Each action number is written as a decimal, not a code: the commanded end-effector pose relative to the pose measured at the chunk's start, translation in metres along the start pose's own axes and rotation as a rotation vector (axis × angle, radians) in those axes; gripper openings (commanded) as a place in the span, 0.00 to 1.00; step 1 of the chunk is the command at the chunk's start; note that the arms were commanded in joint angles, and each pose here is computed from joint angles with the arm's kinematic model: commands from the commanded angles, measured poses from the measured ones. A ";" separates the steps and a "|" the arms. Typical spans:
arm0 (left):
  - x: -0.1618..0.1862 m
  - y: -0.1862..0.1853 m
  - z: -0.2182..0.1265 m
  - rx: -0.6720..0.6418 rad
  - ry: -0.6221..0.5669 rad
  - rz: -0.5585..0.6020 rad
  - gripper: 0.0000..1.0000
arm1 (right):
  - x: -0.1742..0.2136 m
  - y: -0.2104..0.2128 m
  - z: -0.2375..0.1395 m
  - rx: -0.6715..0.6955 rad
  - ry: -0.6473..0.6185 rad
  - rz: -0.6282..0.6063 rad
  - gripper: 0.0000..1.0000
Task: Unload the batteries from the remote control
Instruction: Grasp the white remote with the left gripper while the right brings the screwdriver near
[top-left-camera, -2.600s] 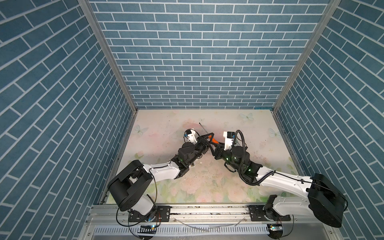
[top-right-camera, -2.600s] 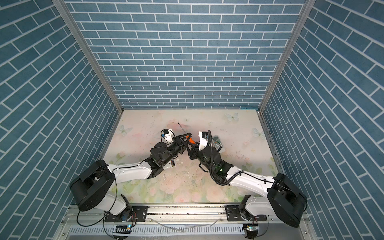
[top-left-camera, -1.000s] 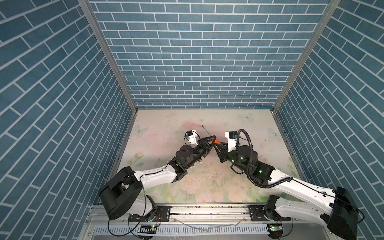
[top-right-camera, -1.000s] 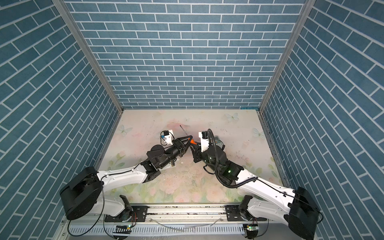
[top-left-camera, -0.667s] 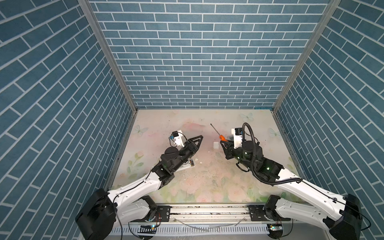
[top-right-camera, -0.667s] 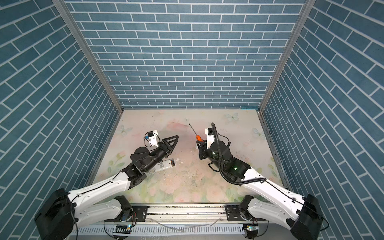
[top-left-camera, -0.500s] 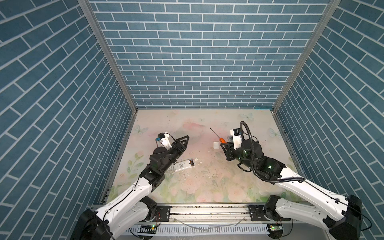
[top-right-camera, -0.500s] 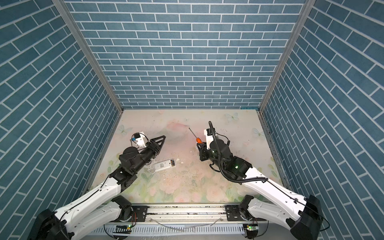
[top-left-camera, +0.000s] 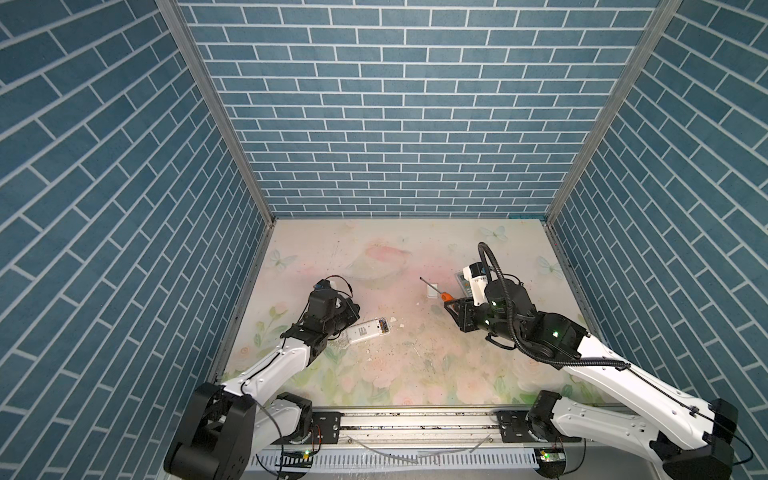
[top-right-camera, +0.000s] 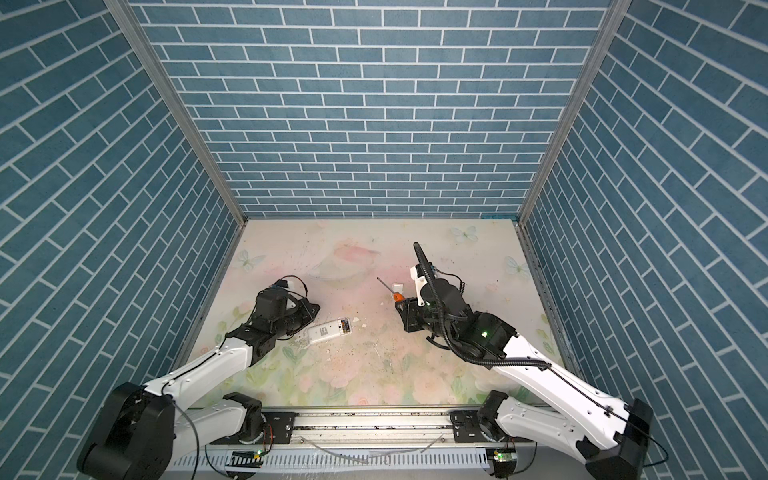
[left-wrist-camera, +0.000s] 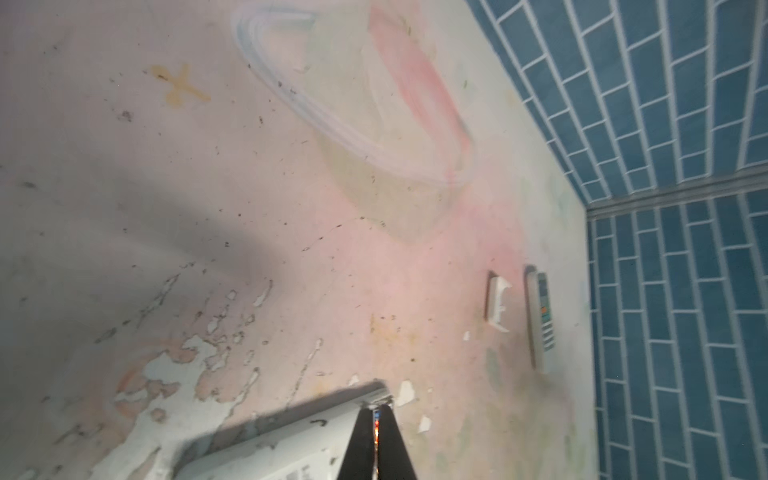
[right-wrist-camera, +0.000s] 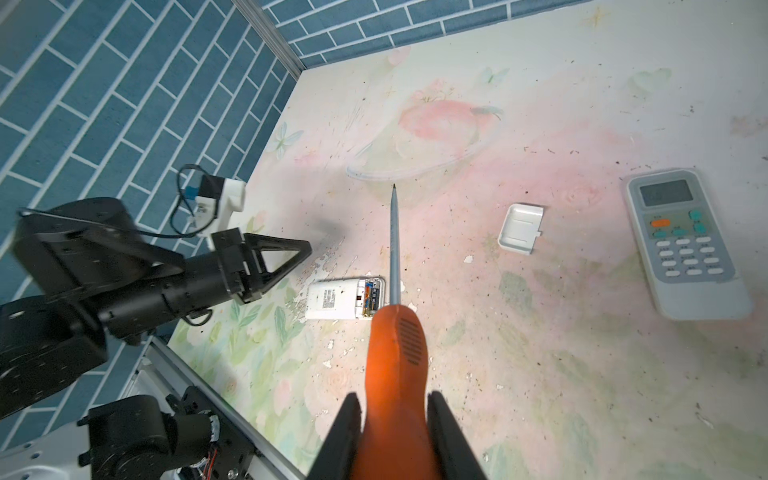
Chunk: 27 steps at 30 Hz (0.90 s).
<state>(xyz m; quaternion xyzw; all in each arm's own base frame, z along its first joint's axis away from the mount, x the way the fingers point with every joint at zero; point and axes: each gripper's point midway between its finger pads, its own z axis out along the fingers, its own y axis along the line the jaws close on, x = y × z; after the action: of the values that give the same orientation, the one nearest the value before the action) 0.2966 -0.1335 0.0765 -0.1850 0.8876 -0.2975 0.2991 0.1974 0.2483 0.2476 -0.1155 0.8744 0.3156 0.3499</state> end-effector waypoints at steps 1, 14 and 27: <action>-0.003 0.005 0.008 -0.038 0.016 0.090 0.04 | 0.026 -0.008 0.008 0.030 0.110 0.059 0.00; 0.018 0.033 0.025 -0.130 0.086 0.135 0.02 | 0.050 -0.004 0.018 0.062 0.271 0.224 0.00; 0.063 0.044 0.026 -0.167 0.120 0.130 0.01 | 0.047 0.002 0.026 0.061 0.311 0.241 0.00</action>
<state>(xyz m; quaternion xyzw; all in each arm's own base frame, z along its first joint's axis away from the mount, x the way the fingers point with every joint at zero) 0.2787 -0.1442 0.0190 -0.1277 0.9270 -0.2287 0.2684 0.1722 0.2585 0.1741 -0.0623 0.9440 0.2779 0.1668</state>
